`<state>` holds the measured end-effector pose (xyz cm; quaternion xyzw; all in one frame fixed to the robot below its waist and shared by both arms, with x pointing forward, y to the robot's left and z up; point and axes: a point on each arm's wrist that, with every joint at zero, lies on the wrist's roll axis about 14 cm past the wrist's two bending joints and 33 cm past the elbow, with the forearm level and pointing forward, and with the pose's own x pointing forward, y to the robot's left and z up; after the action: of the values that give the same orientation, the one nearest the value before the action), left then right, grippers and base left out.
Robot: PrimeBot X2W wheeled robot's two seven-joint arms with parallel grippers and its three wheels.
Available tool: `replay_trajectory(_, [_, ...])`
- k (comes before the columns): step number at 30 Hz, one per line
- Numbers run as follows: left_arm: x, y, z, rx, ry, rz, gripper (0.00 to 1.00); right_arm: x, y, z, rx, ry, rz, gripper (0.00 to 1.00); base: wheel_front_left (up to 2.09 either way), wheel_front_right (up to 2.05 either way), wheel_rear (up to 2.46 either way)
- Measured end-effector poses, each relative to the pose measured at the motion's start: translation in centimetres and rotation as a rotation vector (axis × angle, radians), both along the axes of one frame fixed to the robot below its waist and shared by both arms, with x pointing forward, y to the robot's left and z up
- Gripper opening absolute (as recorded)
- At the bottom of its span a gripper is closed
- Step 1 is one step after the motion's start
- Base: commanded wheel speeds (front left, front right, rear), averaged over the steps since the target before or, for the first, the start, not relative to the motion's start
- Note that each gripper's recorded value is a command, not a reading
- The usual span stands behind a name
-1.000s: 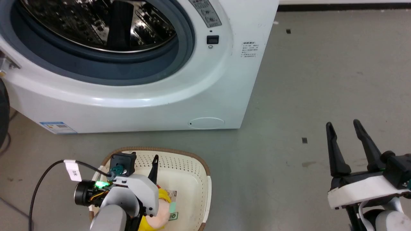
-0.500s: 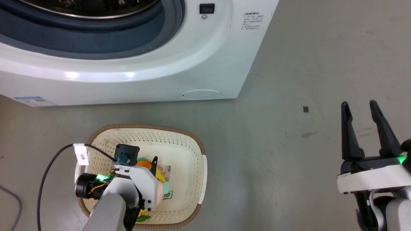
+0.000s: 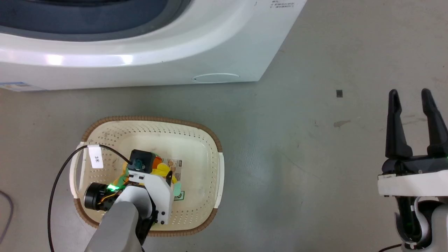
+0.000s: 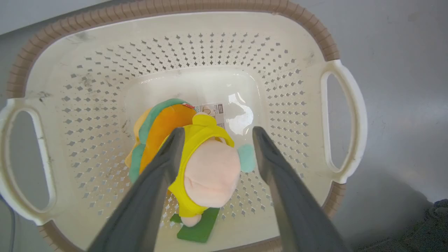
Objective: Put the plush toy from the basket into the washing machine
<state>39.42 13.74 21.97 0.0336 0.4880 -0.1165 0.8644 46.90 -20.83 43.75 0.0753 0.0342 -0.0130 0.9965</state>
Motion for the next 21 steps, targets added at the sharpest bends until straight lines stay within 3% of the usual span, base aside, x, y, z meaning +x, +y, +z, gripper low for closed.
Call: replay_trajectory(21, [-2.5,1.0,-7.5,0.031,0.266,0.011,1.00,2.4,-1.7,-3.8,0.036,0.007,-0.057,1.00,0.00,0.00,0.00])
